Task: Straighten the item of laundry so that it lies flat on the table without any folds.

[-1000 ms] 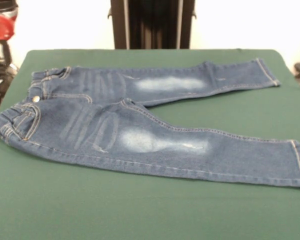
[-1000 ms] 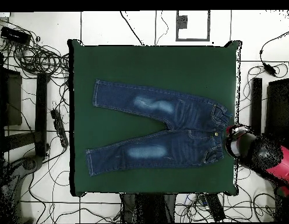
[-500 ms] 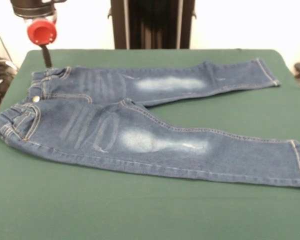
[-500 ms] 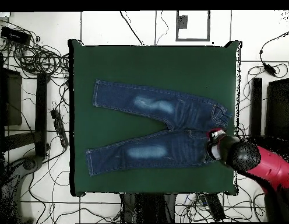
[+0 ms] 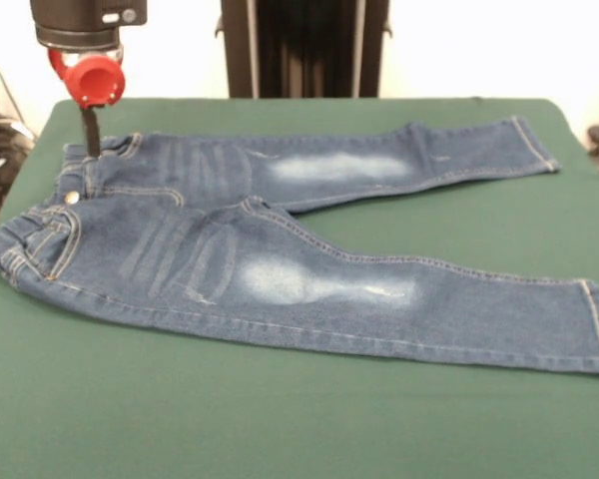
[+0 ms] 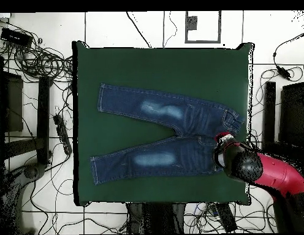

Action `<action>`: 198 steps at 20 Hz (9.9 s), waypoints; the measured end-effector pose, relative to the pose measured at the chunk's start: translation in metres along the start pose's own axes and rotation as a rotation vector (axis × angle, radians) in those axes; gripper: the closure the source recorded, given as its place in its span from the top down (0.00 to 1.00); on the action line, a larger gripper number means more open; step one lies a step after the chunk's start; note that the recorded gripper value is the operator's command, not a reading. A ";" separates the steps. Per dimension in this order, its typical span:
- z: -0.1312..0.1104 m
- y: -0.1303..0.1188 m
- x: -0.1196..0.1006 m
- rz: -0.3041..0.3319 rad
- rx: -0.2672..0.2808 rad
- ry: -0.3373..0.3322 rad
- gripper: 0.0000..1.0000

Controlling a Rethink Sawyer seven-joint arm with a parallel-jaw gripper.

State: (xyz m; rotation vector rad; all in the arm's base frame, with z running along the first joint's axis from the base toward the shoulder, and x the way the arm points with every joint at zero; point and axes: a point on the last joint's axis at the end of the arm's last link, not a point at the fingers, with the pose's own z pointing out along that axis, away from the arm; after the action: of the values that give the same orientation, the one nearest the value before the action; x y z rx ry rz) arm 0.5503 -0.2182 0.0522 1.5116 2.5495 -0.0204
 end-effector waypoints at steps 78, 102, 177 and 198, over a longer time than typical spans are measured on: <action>0.051 -0.010 0.089 -0.128 0.508 -0.532 0.00; 0.042 0.036 0.067 0.052 0.256 -0.458 0.00; 0.121 0.003 0.088 0.037 0.497 -0.681 0.00; 0.122 0.001 0.086 0.041 0.534 -0.696 0.00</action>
State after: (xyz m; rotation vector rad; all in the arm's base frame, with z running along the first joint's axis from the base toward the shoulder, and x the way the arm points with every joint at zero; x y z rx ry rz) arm 0.5281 -0.1553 -0.0815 1.3631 2.0106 -1.0884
